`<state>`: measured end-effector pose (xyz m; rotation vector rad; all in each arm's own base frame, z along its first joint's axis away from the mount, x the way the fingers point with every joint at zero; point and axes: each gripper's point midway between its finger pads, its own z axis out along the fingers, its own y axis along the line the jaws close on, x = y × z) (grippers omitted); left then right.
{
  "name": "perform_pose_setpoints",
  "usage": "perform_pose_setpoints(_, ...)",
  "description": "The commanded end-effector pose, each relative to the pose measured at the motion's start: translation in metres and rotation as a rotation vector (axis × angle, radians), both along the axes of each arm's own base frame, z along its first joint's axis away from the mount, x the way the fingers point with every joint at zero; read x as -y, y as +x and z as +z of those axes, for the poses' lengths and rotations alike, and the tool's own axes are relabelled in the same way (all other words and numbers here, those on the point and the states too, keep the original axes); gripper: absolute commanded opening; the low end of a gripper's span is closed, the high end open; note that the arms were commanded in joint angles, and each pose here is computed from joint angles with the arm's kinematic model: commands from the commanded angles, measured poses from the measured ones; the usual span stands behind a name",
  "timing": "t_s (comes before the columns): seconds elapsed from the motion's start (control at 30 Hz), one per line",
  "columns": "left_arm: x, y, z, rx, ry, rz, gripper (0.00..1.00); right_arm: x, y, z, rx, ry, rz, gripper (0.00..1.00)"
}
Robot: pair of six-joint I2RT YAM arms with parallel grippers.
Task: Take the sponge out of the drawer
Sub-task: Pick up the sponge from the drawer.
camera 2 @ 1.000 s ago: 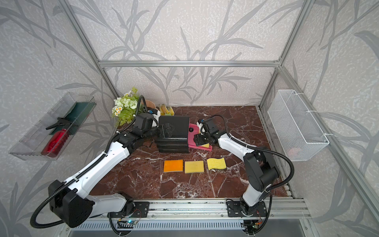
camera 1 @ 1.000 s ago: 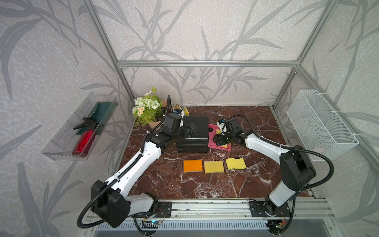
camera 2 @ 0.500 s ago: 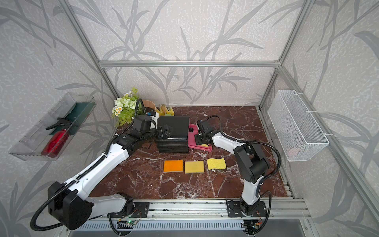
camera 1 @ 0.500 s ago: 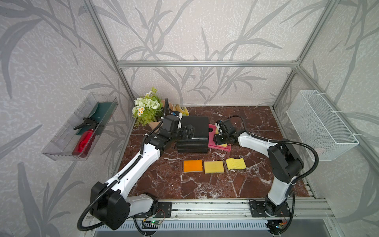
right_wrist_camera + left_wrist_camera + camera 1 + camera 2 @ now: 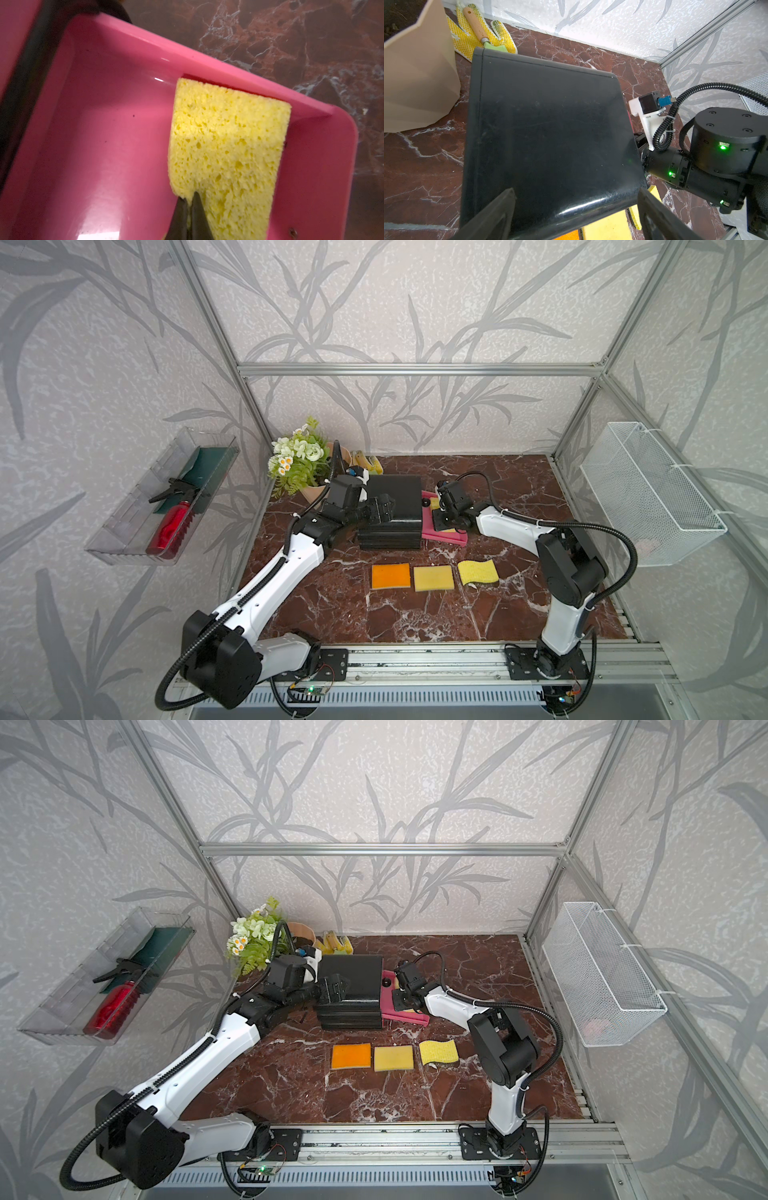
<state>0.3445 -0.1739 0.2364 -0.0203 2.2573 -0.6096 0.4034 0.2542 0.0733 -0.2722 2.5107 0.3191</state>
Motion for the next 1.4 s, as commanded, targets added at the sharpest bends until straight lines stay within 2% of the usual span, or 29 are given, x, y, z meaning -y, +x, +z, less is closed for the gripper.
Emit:
perform_pose_setpoints(0.0,-0.001,-0.004,0.013,0.032,-0.029,-0.005,0.91,-0.006,-0.016,0.01,-0.005,0.022,0.056,0.0)
perform_pose_setpoints(0.27,0.006,-0.011,0.033,0.05,-0.08,-0.048,0.91,0.014,-0.027,0.106,0.228,0.015,0.164,0.0)
perform_pose_setpoints(0.4,0.011,-0.014,0.044,0.052,-0.106,-0.076,0.91,0.033,-0.042,0.146,0.272,0.044,0.216,0.0)
perform_pose_setpoints(0.53,0.031,-0.022,0.053,0.008,-0.132,-0.195,0.87,0.024,-0.075,0.179,0.318,0.06,0.444,0.0)
perform_pose_setpoints(0.7,0.058,-0.032,0.054,-0.042,-0.175,-0.319,0.81,0.01,-0.122,0.177,0.315,0.007,0.73,0.01)
perform_pose_setpoints(0.87,0.076,-0.037,0.047,-0.082,-0.203,-0.373,0.8,0.005,-0.15,0.18,0.305,-0.016,0.854,0.01)
perform_pose_setpoints(1.03,0.094,-0.043,0.042,-0.114,-0.218,-0.433,0.77,-0.005,-0.167,0.191,0.347,-0.009,0.925,0.01)
perform_pose_setpoints(1.37,0.114,-0.06,0.039,-0.166,-0.337,-0.523,0.74,-0.012,-0.175,0.196,0.403,-0.066,0.987,0.02)
